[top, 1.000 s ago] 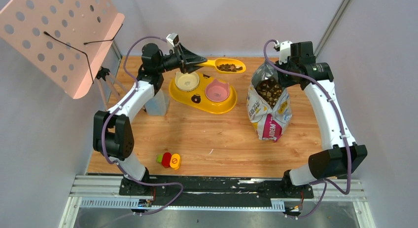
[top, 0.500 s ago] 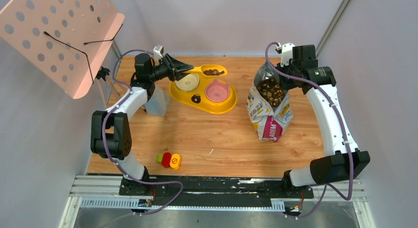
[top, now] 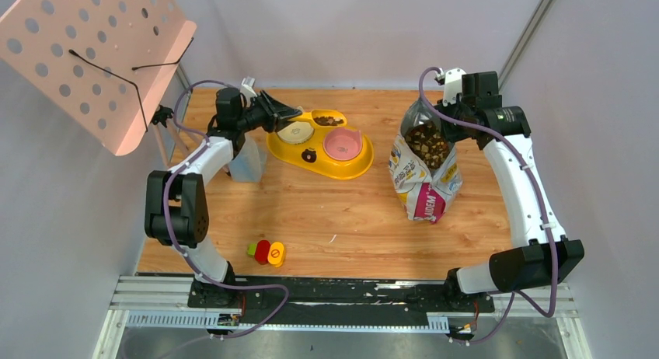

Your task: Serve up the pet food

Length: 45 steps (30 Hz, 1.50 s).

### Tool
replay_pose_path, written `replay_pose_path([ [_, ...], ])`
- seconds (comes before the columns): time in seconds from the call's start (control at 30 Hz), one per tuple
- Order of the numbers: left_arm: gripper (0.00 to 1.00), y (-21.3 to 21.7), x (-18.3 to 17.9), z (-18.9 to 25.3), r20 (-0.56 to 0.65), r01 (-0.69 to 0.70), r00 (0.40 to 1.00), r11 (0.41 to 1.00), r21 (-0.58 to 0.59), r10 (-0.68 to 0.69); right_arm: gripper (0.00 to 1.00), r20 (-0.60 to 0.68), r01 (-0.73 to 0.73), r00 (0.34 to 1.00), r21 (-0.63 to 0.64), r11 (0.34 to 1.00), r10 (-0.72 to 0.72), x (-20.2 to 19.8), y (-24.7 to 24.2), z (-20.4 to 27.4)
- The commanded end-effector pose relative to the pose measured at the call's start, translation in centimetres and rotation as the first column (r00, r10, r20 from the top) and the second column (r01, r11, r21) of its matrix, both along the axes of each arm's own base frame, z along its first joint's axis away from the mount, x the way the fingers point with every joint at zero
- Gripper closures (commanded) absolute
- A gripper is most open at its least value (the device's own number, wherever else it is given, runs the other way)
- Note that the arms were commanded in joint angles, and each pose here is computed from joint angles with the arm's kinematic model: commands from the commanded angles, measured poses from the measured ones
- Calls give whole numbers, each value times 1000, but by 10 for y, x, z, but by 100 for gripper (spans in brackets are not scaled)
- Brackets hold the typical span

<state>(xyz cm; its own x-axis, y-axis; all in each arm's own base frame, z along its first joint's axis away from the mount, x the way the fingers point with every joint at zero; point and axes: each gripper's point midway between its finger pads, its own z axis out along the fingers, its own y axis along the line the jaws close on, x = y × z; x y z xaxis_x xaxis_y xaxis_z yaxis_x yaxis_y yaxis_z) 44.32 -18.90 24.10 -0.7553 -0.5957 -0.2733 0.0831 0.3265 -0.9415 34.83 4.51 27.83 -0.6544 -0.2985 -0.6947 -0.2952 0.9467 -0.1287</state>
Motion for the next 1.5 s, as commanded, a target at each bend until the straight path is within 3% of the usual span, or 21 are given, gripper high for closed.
replay_pose_path([
  [0.0, 100, 10, 13, -3, 68, -20, 998, 994, 108, 13, 100, 53, -27, 998, 45, 999, 24, -7, 8, 16],
  [0.5, 100, 21, 27, -42, 33, -21, 999, 948, 317, 11, 100, 41, -31, 999, 51, 998, 29, -7, 9, 12],
  [0.83, 100, -9, 22, -41, 81, 62, 991, 891, 450, -110, 100, 45, -27, 999, 50, 998, 24, -9, 8, 13],
  [1.1, 100, -29, 15, -33, 143, 86, 966, 787, 611, -217, 100, 45, -25, 999, 52, 998, 23, -12, 6, 12],
  [1.37, 100, -43, 5, -13, 230, 34, 906, 601, 799, -357, 100, 48, -26, 999, 57, 998, 23, -11, 6, 13],
  [1.47, 100, -52, -1, -5, 260, 21, 877, 572, 820, -404, 100, 52, -27, 998, 58, 998, 24, -11, 7, 14],
])
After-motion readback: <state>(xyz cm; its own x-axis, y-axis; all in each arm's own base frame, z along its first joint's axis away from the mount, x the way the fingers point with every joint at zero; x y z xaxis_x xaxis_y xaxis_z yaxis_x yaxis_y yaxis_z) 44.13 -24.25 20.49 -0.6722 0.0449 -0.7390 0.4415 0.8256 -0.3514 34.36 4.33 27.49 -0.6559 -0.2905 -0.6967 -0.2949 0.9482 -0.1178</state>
